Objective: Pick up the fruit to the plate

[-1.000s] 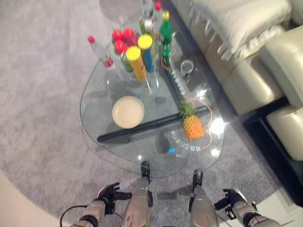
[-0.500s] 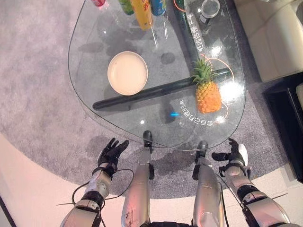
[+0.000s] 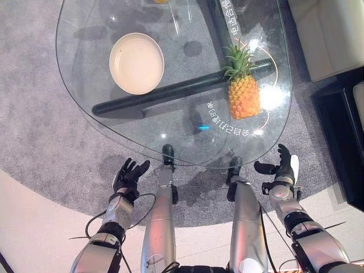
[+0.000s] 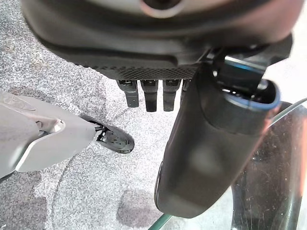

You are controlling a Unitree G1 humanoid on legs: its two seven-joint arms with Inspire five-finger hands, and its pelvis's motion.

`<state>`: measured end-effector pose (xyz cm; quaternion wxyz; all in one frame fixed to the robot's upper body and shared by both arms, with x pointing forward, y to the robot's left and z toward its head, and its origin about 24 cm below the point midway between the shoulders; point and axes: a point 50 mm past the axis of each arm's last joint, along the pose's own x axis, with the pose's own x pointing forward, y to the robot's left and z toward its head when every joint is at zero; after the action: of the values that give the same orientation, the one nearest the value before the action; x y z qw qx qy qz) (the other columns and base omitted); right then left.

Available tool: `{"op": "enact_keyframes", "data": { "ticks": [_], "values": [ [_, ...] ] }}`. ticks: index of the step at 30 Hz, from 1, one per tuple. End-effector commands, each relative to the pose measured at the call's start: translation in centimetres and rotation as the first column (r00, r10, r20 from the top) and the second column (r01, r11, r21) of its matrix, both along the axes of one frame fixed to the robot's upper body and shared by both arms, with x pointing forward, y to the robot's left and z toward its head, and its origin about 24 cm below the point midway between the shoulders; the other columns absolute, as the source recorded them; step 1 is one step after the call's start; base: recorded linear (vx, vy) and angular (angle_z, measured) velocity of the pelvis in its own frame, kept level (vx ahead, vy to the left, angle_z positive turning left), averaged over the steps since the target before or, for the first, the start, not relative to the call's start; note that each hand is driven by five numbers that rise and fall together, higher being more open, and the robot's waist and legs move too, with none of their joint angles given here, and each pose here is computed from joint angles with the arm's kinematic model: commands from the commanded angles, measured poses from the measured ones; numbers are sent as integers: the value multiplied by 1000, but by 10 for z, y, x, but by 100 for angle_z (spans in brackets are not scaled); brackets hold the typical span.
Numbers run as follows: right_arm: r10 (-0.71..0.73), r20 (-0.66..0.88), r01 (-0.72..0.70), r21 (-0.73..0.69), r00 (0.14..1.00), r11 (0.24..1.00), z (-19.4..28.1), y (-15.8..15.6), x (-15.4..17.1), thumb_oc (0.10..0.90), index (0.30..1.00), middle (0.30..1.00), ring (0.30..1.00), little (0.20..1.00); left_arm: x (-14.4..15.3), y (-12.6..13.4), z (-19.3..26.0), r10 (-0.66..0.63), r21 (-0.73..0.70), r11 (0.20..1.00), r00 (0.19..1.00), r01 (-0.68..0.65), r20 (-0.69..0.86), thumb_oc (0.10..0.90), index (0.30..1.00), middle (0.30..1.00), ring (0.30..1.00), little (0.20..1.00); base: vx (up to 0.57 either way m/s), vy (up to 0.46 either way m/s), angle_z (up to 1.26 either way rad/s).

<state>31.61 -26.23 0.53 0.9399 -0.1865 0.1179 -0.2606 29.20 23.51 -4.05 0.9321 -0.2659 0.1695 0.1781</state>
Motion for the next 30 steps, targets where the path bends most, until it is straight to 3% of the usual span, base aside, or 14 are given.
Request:
{"op": "enact_keyframes", "data": {
  "ticks": [1,5,9,15,20,25,30],
  "values": [
    [-126,135,130,-21,983,991,24,-29,-1,800,900,900,900,900,-8,31,5,61,73,995,998,-62,15,800,900,900,900,900,0,0,0],
    [-264,179,271,-15,948,962,31,-43,-6,800,900,900,900,900,-9,32,4,53,70,996,999,-53,15,800,900,900,900,900,0,0,0],
    [-441,277,443,58,854,895,46,-64,-12,800,900,900,900,900,-11,31,2,36,84,996,999,-36,10,800,900,900,900,900,0,0,0],
    [-523,464,538,112,714,835,85,-70,-8,800,900,900,900,900,-12,31,2,30,89,996,1000,-30,9,800,900,900,900,900,0,0,0],
    [-479,607,532,107,634,840,119,-58,-2,800,900,900,900,900,-13,32,2,38,89,995,999,-39,12,800,900,900,900,900,0,0,0],
    [-365,742,439,108,562,892,151,-37,0,800,900,900,900,900,-15,29,1,33,86,996,999,-34,19,800,900,900,900,900,0,0,0],
    [-103,850,288,-59,517,956,187,3,-1,800,900,900,900,900,-20,24,-4,33,69,997,999,-34,18,800,900,900,900,900,-7,61,0]
  ]
}}
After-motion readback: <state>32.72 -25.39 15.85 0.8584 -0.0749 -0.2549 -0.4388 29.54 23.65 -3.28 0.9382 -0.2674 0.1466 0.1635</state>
